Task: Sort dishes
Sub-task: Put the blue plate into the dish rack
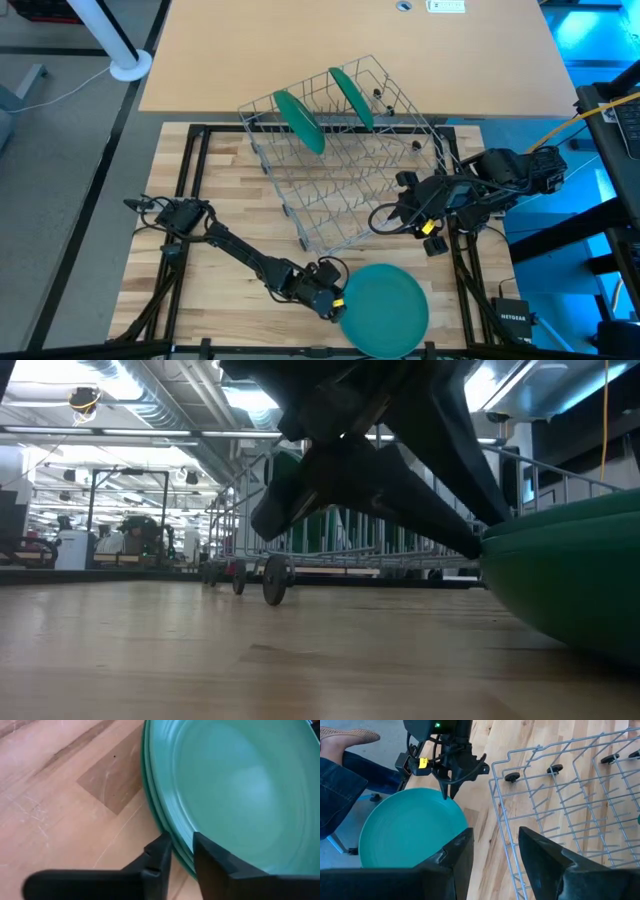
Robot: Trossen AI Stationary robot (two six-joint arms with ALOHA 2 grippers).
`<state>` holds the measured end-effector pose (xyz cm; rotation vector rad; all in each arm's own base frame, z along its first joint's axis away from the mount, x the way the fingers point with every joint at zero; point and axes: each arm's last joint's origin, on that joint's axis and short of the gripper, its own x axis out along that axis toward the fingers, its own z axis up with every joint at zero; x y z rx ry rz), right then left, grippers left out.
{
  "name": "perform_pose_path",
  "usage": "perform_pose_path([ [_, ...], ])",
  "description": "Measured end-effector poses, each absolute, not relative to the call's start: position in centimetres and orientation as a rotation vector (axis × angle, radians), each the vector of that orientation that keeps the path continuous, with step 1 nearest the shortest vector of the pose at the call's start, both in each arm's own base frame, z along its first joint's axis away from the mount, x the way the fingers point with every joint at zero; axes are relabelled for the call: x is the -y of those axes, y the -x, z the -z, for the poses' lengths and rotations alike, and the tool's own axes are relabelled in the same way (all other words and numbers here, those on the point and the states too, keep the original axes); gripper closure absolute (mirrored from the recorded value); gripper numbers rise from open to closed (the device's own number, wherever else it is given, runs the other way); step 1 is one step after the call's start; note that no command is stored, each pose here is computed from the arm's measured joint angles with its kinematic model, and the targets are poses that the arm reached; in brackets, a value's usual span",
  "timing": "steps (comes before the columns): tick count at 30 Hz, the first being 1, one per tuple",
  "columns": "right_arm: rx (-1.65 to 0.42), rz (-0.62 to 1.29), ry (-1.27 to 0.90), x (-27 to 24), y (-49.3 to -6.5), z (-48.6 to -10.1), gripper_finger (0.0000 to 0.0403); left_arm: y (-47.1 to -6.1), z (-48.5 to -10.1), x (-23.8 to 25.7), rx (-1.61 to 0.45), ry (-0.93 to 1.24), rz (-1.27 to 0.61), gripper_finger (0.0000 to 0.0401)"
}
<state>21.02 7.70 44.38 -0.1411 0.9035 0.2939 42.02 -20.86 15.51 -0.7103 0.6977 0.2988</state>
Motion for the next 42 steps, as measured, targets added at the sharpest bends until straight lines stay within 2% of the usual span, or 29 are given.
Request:
perform_pose_path([
  [9, -0.903, -0.294, 0.141, -7.7, -21.0, -44.4, 0.0242, -41.9, -15.6, 20.8, -0.704, 0.708, -0.308, 0.0398],
  [31, -0.904, -0.294, 0.141, -7.7, -21.0, -44.4, 0.0242, -41.8, -15.5, 20.9, -0.746, 0.658, -0.256, 0.0339],
  [34, -0.904, -0.294, 0.141, -7.7, -21.0, -44.4, 0.0242, -41.9, -15.5, 20.8, -0.745, 0.66, -0.259, 0.0344],
  [39, -0.904, -0.294, 0.141, -7.7, -21.0, -44.4, 0.0242, -42.2, -15.5, 20.3, -0.736, 0.682, -0.274, 0.0385],
  [42, -0.904, -0.294, 0.141, -7.7, -21.0, -44.4, 0.0242, -42.4, -15.5, 19.7, -0.721, 0.697, -0.3, 0.0394],
])
